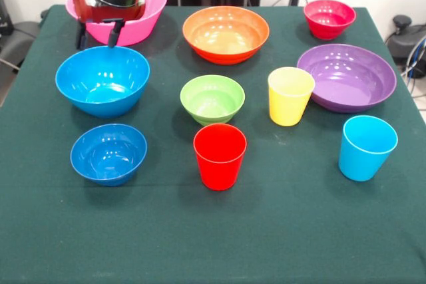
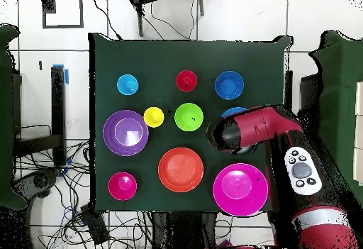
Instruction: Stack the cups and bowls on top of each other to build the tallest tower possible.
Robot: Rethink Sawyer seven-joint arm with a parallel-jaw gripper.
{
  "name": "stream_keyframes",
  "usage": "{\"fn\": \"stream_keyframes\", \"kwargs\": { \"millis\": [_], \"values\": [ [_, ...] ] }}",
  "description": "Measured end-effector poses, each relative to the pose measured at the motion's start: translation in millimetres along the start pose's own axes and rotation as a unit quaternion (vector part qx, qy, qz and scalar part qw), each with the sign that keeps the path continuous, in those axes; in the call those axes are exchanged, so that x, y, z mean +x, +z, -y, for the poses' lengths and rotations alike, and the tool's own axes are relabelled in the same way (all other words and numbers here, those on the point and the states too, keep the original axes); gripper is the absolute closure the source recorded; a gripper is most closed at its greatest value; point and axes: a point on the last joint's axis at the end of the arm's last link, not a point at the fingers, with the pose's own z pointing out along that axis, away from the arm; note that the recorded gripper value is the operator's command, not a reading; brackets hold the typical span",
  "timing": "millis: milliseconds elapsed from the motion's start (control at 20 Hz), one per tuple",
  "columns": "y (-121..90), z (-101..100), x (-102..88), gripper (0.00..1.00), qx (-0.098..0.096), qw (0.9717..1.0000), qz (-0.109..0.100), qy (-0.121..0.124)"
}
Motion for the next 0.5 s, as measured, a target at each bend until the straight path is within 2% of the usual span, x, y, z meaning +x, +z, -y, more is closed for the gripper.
{"fn": "stream_keyframes", "kwargs": {
  "millis": [500],
  "values": [
    [5.2,3.2,9.8,0.00,0.008,0.9999,-0.011,-0.004]
  ]
}}
